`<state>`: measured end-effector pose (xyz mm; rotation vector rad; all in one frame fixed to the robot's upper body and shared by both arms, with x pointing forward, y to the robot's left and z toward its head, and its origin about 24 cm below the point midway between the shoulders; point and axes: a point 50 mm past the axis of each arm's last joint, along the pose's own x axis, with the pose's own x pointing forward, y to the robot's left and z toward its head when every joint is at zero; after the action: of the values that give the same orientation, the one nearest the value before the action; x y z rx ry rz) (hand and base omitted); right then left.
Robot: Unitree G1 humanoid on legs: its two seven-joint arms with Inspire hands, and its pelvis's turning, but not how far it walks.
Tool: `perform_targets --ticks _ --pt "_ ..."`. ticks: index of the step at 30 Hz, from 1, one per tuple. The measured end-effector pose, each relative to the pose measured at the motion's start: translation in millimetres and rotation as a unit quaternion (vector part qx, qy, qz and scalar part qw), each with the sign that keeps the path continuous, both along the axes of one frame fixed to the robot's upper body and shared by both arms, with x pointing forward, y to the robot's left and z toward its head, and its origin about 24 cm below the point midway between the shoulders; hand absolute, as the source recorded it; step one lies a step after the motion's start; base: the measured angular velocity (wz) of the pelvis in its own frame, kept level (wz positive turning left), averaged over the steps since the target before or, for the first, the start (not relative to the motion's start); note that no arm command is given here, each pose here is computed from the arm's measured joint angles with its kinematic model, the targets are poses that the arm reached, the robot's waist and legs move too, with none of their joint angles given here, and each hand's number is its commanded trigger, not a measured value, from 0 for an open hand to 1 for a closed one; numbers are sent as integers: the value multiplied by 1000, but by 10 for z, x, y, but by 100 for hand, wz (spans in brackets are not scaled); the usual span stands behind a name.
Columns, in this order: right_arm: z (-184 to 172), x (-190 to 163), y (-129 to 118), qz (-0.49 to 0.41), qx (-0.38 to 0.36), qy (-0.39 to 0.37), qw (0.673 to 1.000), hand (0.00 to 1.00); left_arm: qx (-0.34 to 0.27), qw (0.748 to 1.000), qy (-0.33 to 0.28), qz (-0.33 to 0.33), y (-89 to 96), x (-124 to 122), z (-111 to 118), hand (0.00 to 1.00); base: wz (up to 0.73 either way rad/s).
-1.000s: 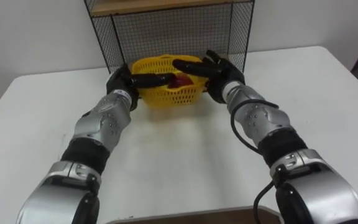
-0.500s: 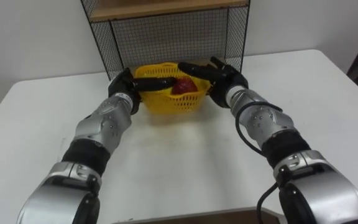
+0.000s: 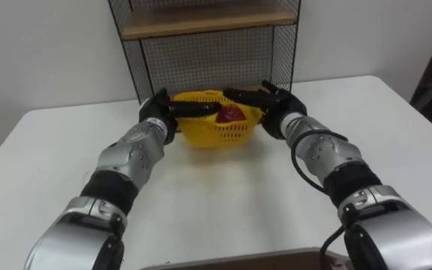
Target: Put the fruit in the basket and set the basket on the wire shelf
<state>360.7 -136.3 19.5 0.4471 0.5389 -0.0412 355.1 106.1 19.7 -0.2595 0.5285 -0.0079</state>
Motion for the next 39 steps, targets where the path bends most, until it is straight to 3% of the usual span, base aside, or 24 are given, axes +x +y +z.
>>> perform_targets --ticks 6,12,29,39 --pt "-16 -8 3 -2 -3 10 1000 0 -30 999 9 8 3 -2 -2 0 37" --pt "82 51 53 8 3 -6 1000 0 -36 999 -10 11 122 75 106 0 6" --pt "292 171 66 10 0 -50 999 0 -38 999 -30 -6 146 124 191 0 2" --pt "383 238 20 13 -3 -61 998 0 -34 997 -66 -12 104 282 470 0 1"
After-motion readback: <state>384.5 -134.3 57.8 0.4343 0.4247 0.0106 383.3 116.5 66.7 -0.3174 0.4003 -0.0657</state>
